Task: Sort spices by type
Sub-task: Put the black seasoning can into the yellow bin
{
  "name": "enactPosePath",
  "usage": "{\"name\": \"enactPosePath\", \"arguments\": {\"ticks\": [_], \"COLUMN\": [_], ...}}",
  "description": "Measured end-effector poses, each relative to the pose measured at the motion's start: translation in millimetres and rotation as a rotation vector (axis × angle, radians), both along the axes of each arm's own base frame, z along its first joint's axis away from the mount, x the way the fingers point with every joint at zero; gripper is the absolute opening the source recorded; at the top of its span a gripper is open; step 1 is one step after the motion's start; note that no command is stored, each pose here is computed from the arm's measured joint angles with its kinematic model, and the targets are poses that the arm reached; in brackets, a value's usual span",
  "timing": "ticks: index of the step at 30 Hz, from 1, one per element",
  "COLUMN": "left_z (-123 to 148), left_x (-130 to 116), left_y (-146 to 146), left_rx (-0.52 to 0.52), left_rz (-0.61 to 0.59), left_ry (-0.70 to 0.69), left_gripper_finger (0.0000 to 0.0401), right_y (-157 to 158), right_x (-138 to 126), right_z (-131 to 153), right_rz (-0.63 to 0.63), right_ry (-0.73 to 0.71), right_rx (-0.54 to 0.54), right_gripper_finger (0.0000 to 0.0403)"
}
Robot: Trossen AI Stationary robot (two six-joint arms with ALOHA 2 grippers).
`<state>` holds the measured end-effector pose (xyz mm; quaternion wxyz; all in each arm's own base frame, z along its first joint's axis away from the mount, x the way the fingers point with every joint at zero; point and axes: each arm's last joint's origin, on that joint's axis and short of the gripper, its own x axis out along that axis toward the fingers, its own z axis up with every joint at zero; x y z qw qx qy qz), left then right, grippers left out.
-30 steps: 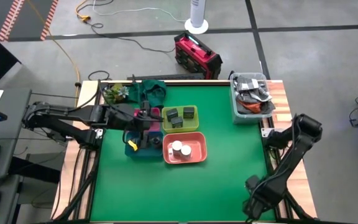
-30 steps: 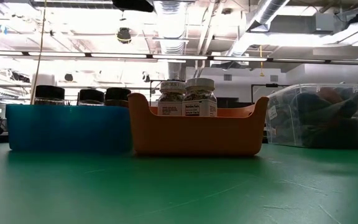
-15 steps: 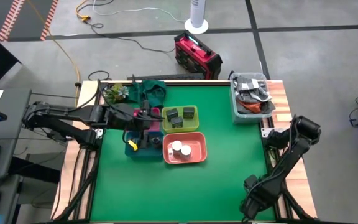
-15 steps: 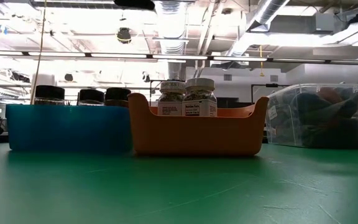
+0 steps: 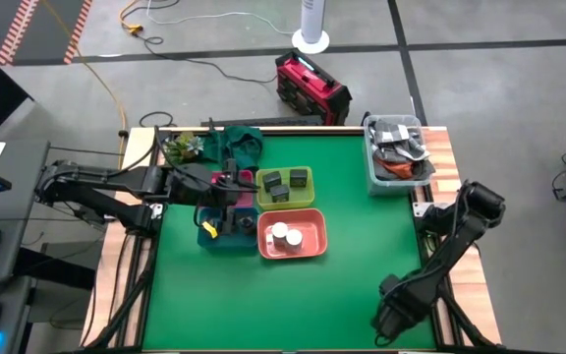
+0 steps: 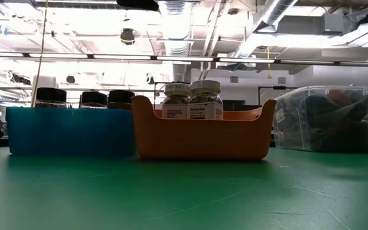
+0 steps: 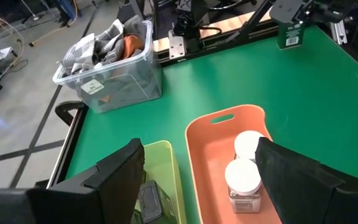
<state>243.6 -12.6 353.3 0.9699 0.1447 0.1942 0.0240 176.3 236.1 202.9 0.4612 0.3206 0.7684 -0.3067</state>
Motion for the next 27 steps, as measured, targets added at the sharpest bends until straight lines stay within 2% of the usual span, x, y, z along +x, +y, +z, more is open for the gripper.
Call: {"name": "enactPosePath", "arguments": {"ticks": [13,18,27], "left_z": [-2,-2,-4], "left_x": [-1,-1,-2], "left_y": [0,0,0], "left_rx": [-0.009,-0.023,-0.021], "left_rz": [0.005,0.011,0.011], "left_ry": [0.016,0.019,0.042], "left_gripper_finger": [0.0292,0.0292,0.0292], "right_y": [-19,-22,-11], "right_x": [5,6,-9], "right_z": [17,38,46], "right_rz": [0.126,0.060,-0.043], "right_ry": [-0.024,0.015,-0.013], "right_rx": [-0.177,-0.231,-0.238], "right_gripper_finger": [0.0333,0.0333,0.0333]}}
